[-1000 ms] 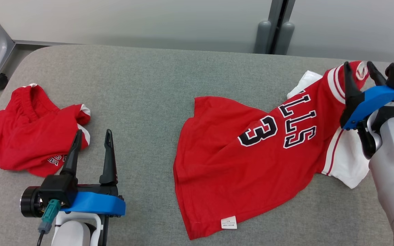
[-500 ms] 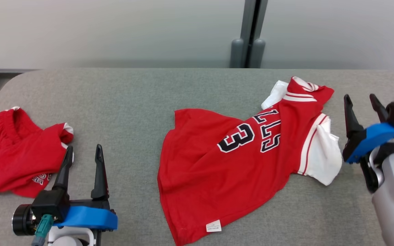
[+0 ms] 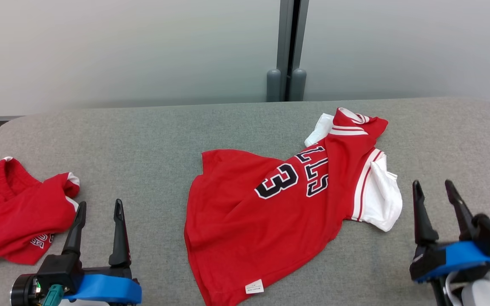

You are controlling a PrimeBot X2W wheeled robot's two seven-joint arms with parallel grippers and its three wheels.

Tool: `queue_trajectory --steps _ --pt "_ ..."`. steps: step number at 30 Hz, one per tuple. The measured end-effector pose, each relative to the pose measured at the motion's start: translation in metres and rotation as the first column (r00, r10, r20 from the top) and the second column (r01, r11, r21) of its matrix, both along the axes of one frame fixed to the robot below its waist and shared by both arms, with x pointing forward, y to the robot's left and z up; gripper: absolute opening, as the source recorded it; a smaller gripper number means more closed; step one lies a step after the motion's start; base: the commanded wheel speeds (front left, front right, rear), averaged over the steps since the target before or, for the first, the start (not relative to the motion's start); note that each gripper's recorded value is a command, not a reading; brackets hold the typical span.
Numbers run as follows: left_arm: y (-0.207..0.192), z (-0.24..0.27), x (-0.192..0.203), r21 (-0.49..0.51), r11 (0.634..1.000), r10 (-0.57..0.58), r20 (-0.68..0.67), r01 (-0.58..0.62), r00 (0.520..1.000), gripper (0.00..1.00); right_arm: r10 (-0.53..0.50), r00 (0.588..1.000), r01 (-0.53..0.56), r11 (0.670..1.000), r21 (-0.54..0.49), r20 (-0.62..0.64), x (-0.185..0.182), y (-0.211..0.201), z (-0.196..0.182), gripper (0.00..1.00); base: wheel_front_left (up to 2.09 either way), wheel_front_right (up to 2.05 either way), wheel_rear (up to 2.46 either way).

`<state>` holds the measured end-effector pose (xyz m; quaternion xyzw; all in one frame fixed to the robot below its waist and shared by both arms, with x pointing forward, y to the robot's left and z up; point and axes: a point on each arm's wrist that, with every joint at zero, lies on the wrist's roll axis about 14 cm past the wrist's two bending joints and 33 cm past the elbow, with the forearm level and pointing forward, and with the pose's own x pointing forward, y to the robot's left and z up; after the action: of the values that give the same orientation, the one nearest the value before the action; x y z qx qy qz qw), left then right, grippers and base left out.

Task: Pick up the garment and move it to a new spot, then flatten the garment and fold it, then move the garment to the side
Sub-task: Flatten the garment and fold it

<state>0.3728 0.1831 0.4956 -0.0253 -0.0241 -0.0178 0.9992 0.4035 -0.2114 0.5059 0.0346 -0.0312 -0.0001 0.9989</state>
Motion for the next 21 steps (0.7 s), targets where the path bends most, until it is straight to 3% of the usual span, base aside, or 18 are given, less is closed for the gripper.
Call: queue_trajectory --steps 6,14,21 --pt "0.002 0.000 -0.004 0.005 1.000 0.005 -0.001 -0.005 1.000 1.00 0.017 0.999 -0.018 1.000 -0.008 -0.043 -0.029 0.013 -0.007 1.00 0.00 0.00 0.00" --pt "0.001 -0.002 -0.007 0.014 1.000 -0.003 -0.007 0.003 1.000 1.00 0.036 0.998 -0.037 0.999 -0.012 -0.054 -0.042 0.020 0.001 1.00 0.00 0.00 0.00" --pt "-0.035 -0.023 -0.017 0.001 0.993 -0.117 -0.078 0.118 0.990 1.00 0.040 0.997 -0.040 0.999 -0.004 -0.065 -0.045 0.021 0.001 1.00 0.00 0.00 0.00"
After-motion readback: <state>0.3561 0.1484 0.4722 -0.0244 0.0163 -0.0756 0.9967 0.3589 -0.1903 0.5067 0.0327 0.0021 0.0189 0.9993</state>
